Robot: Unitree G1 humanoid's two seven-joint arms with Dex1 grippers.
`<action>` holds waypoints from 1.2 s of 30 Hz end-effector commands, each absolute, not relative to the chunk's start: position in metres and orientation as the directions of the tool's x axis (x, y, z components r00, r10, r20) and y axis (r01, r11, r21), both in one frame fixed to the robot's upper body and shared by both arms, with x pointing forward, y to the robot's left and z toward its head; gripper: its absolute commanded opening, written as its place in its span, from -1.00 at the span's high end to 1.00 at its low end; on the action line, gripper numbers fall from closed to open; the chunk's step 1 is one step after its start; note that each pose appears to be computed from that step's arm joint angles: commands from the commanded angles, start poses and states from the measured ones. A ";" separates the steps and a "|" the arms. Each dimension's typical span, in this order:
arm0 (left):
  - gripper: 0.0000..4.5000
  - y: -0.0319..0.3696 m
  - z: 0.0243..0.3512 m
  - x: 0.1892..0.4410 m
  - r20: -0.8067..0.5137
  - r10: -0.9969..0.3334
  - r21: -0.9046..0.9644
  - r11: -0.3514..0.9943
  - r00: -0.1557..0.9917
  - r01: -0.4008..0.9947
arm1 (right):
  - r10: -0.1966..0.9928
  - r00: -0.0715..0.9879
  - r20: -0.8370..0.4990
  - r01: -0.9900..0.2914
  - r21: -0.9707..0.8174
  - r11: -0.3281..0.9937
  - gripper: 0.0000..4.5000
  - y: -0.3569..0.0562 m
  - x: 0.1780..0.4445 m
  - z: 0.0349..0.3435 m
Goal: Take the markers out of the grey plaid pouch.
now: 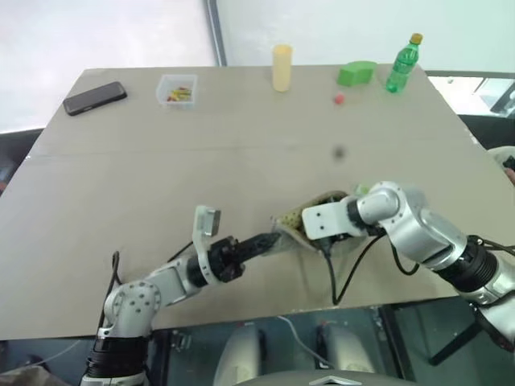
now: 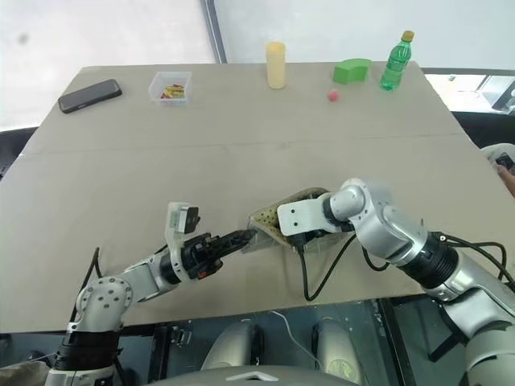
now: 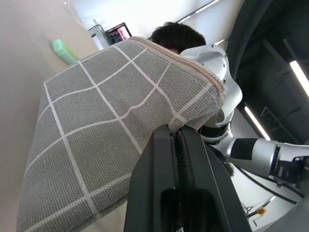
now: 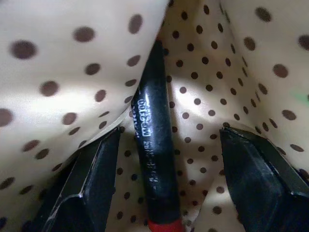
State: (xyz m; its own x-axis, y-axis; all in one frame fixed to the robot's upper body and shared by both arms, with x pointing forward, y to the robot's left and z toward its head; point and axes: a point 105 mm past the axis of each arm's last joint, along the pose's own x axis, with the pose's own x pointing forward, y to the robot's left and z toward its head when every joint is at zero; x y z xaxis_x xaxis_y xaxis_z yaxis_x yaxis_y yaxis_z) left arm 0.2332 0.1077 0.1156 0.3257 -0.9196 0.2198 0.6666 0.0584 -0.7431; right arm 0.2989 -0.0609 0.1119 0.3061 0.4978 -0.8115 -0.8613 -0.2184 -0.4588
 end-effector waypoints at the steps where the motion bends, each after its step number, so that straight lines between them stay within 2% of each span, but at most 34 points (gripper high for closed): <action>1: 1.00 0.110 0.121 0.228 0.262 -0.919 -0.712 0.021 0.293 0.702 | 0.417 0.369 -0.831 -0.877 -0.459 -0.139 -0.50 -0.080 0.315 0.094; 4: 1.00 0.111 0.119 0.228 0.259 -0.917 -0.703 0.036 0.302 0.710 | 0.466 0.382 -0.798 -0.882 -0.465 -0.073 -0.50 -0.078 0.315 0.107; 9: 1.00 0.111 0.119 0.239 0.235 -0.900 -0.640 0.140 0.366 0.755 | 0.603 0.393 -0.695 -0.891 -0.449 0.064 -0.50 -0.085 0.299 0.162; 12: 1.00 0.111 0.120 0.243 0.226 -0.896 -0.612 0.176 0.383 0.771 | 0.642 0.415 -0.645 -0.884 -0.452 0.117 -0.50 -0.094 0.290 0.186; 15: 1.00 0.115 0.118 0.244 0.208 -0.904 -0.592 0.188 0.374 0.784 | 0.670 0.418 -0.614 -0.883 -0.447 0.142 -0.50 -0.096 0.282 0.195; 23: 1.00 0.132 0.107 0.246 0.145 -0.931 -0.483 0.229 0.335 0.845 | 0.732 0.455 -0.507 -0.866 -0.443 0.231 -0.50 -0.091 0.282 0.211; 26: 1.00 0.128 0.111 0.245 0.154 -0.940 -0.427 0.214 0.303 0.879 | 0.669 0.497 -0.553 -0.841 -0.498 0.213 -0.50 -0.094 0.290 0.198; 30: 1.00 0.119 0.118 0.246 0.174 -0.941 -0.397 0.202 0.289 0.895 | 0.624 0.448 -0.640 -0.870 -0.473 0.139 -0.50 -0.092 0.286 0.168; 32: 1.00 0.112 0.121 0.245 0.181 -0.941 -0.393 0.197 0.286 0.898 | 0.554 0.466 -0.690 -0.865 -0.488 0.120 -0.50 -0.096 0.297 0.145; 36: 1.00 0.103 0.128 0.238 0.188 -0.940 -0.392 0.194 0.285 0.899 | 0.517 0.484 -0.706 -0.859 -0.498 0.123 -0.50 -0.092 0.313 0.121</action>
